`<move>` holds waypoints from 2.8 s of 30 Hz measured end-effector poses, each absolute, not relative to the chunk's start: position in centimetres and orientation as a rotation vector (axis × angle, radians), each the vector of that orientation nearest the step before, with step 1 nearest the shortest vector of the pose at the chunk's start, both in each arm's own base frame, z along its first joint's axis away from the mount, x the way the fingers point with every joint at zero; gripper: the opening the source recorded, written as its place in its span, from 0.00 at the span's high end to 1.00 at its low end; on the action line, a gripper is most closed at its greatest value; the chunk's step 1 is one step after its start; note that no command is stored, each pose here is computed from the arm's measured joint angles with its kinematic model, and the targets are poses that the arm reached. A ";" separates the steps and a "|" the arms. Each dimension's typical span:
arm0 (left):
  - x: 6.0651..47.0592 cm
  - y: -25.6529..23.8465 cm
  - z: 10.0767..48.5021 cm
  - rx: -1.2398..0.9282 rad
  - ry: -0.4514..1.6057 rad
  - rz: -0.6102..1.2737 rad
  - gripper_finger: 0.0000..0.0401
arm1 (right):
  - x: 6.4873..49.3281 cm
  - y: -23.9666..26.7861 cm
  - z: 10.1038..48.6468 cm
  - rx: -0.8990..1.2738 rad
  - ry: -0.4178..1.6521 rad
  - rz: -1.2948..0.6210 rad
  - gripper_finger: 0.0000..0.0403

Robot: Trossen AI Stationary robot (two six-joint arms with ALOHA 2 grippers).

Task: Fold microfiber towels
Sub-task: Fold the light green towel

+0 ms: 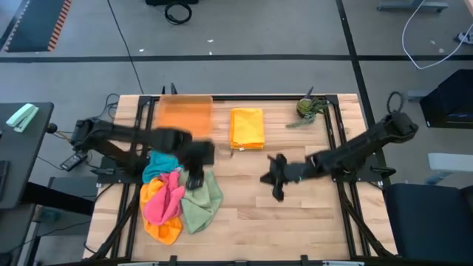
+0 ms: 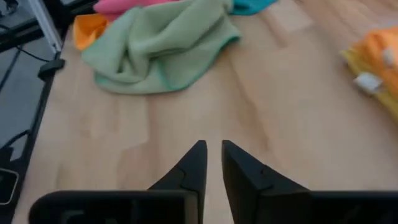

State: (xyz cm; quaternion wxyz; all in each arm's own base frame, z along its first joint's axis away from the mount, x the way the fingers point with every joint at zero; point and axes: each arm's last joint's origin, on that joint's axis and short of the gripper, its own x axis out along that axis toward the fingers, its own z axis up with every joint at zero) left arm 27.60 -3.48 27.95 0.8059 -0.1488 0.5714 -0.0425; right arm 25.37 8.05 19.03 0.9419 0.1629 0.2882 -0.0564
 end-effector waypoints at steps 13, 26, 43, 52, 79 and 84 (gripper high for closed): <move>25.2 -14.1 21.4 0.000 1.099 -0.299 0.58 | 24.3 14.7 15.5 0.380 0.593 -0.104 0.79; 23.7 -16.5 19.0 0.092 1.215 -0.247 0.58 | 24.6 14.4 15.9 0.402 0.562 -0.123 0.79; 31.0 -15.7 25.4 0.136 0.928 -0.319 0.98 | 23.7 14.8 16.1 0.327 0.654 -0.012 0.80; 36.4 -9.8 35.7 0.116 0.465 -0.195 0.99 | 17.6 15.2 18.9 0.295 0.769 -0.074 0.80; 29.9 -11.3 17.0 -0.158 0.997 -0.113 0.99 | 18.7 16.5 17.0 0.526 0.657 -0.248 0.67; 30.2 -10.3 16.8 -0.134 0.987 -0.091 0.98 | 21.4 16.1 15.0 0.656 0.734 -0.238 0.54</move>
